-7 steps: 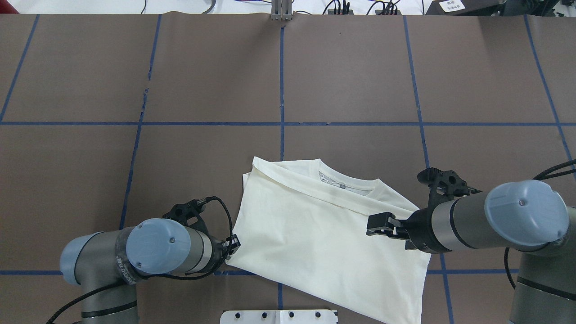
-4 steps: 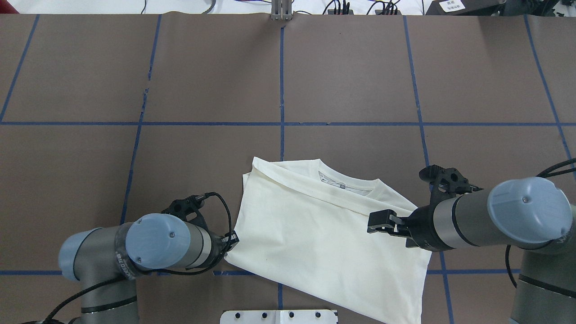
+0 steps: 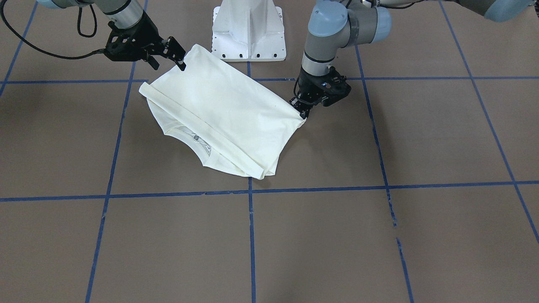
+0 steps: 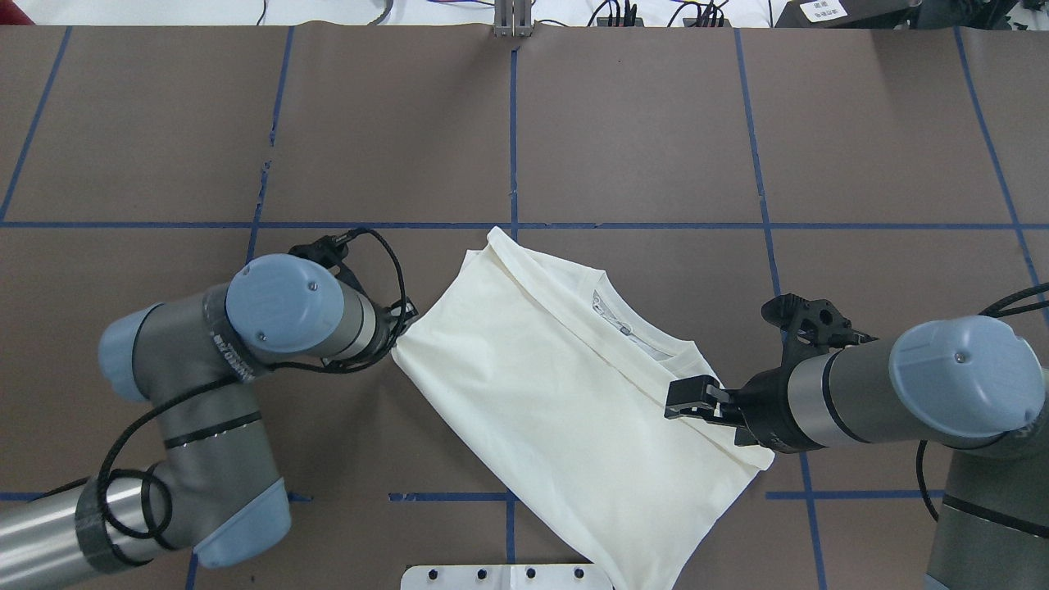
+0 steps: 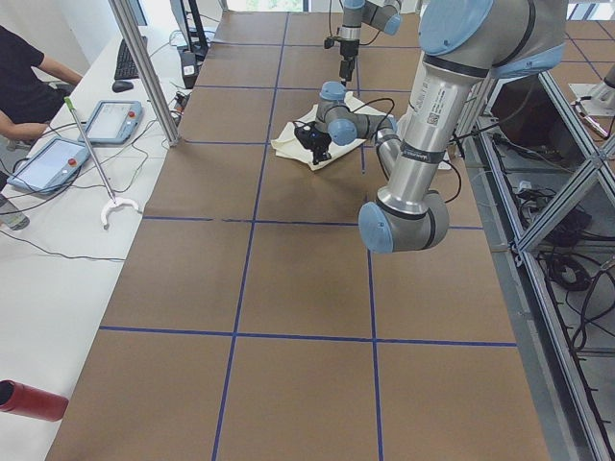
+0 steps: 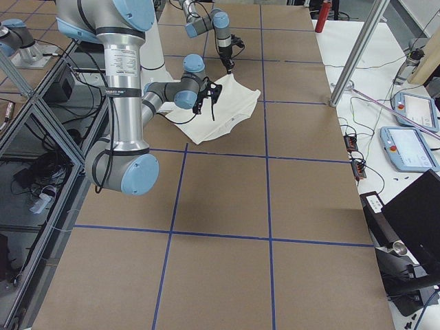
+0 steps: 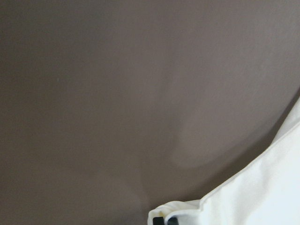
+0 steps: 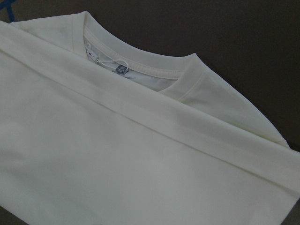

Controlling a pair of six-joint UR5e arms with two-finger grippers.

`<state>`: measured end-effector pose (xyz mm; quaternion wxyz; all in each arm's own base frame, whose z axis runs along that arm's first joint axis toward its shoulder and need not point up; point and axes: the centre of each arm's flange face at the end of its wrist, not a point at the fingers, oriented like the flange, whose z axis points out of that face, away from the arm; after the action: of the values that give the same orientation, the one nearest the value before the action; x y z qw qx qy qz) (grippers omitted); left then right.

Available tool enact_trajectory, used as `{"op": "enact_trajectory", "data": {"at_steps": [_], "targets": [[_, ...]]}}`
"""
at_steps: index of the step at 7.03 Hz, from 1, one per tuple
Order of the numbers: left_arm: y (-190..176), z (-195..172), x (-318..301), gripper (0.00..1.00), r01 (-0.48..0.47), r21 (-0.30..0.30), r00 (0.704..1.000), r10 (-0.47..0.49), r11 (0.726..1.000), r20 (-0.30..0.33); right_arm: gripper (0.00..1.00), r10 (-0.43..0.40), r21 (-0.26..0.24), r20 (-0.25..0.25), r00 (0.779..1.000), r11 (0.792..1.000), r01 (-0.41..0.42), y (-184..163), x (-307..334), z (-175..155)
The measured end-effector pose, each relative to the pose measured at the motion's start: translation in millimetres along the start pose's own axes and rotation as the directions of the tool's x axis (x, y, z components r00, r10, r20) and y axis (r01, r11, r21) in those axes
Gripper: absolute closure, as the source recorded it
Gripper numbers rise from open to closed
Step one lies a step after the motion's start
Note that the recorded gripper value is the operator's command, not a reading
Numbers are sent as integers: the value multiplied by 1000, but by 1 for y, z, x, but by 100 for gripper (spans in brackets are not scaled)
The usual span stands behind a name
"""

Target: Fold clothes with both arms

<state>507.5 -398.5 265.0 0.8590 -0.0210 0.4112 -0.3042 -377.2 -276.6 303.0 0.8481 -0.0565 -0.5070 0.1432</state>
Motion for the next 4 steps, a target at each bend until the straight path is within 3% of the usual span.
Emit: {"op": "enact_trajectory", "data": {"at_steps": [2,4], "targets": [[-70,9,45,100,-30,104,1000,31,994,-7,0,8,15,1,1000,1000,-8,-7,0,-1],[-138,34,88,100,-76,171,996,84,982,-39,0,17,31,-8,1000,999,-17,-15,3,3]]}}
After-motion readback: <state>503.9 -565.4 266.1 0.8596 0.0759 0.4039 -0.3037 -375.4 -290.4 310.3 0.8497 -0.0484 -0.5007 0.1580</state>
